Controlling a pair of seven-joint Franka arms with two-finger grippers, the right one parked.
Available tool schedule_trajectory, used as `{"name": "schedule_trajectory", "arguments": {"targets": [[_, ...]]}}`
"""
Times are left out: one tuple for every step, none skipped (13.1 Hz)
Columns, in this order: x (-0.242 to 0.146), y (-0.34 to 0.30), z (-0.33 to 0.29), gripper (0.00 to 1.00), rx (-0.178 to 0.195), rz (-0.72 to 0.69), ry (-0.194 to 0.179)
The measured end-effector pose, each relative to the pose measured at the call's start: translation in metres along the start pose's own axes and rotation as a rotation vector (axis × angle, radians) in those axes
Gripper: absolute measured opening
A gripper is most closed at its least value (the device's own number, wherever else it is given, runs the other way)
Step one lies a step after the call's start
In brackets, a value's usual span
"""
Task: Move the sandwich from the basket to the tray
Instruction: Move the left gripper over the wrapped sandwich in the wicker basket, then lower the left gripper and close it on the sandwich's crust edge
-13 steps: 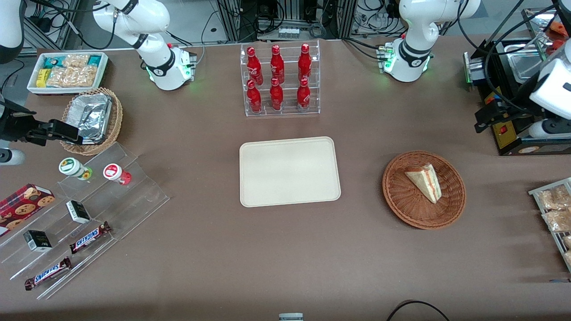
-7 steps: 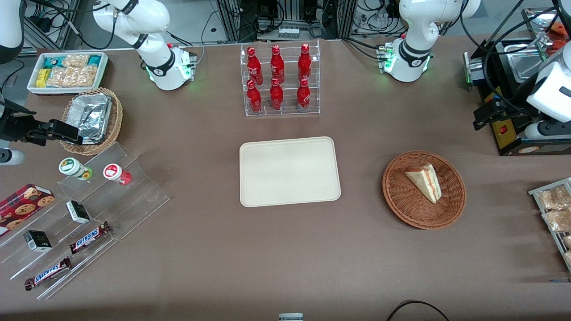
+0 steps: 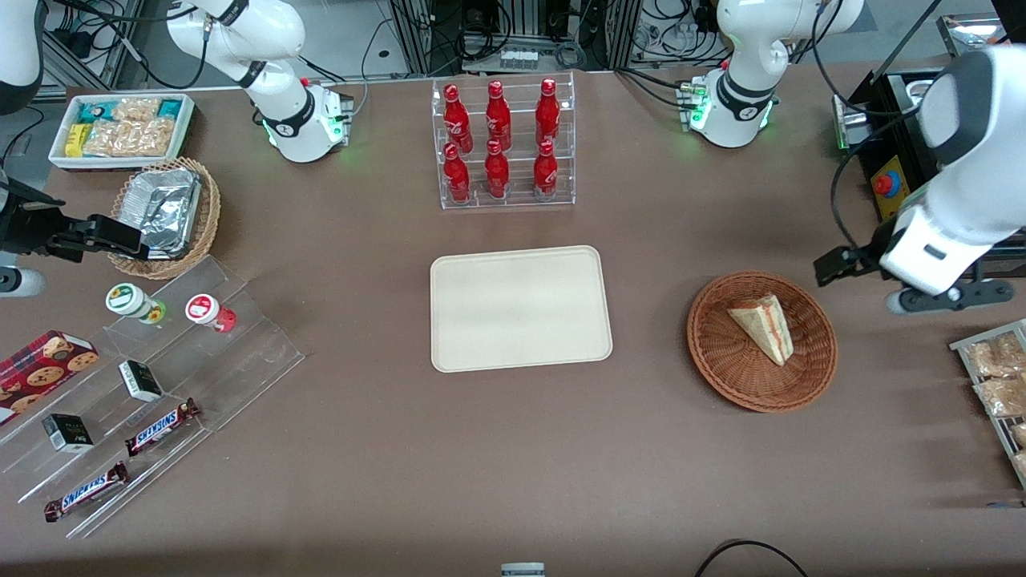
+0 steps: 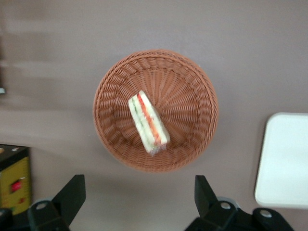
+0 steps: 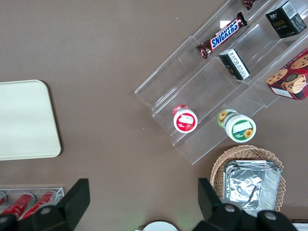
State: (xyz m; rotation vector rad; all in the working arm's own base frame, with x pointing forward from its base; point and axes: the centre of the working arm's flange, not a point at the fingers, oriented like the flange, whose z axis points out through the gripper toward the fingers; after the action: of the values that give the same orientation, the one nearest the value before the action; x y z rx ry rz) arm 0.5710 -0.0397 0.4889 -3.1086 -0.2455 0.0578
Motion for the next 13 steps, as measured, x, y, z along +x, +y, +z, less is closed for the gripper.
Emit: {"name": "schedule_trajectory", "arguments": {"targets": [[-0.001,0.002,0.021,1.0,-0.004,-0.038,0.014],[-0.003,0.005,0.042,1.0,-0.01,-0.068,0.032],[-0.006,0.007,0.063,1.0,-0.018,-0.097,0.055],[-0.01,0.007,0.085,1.0,-0.028,-0.129,0.079],[-0.014,0.006,0.106,1.0,-0.037,-0.159,0.098],[-0.02,0.006,0.125,1.0,-0.043,-0.186,0.108],[-0.025,0.005,0.142,1.0,-0.047,-0.21,0.109],[-0.027,0.005,0.152,1.0,-0.049,-0.233,0.11],[-0.029,0.004,0.161,1.0,-0.051,-0.25,0.108],[-0.03,0.004,0.168,1.0,-0.053,-0.261,0.109],[-0.032,0.004,0.177,1.0,-0.056,-0.271,0.113],[-0.034,0.004,0.187,1.0,-0.061,-0.28,0.121],[-0.038,0.003,0.199,1.0,-0.065,-0.286,0.126]]}}
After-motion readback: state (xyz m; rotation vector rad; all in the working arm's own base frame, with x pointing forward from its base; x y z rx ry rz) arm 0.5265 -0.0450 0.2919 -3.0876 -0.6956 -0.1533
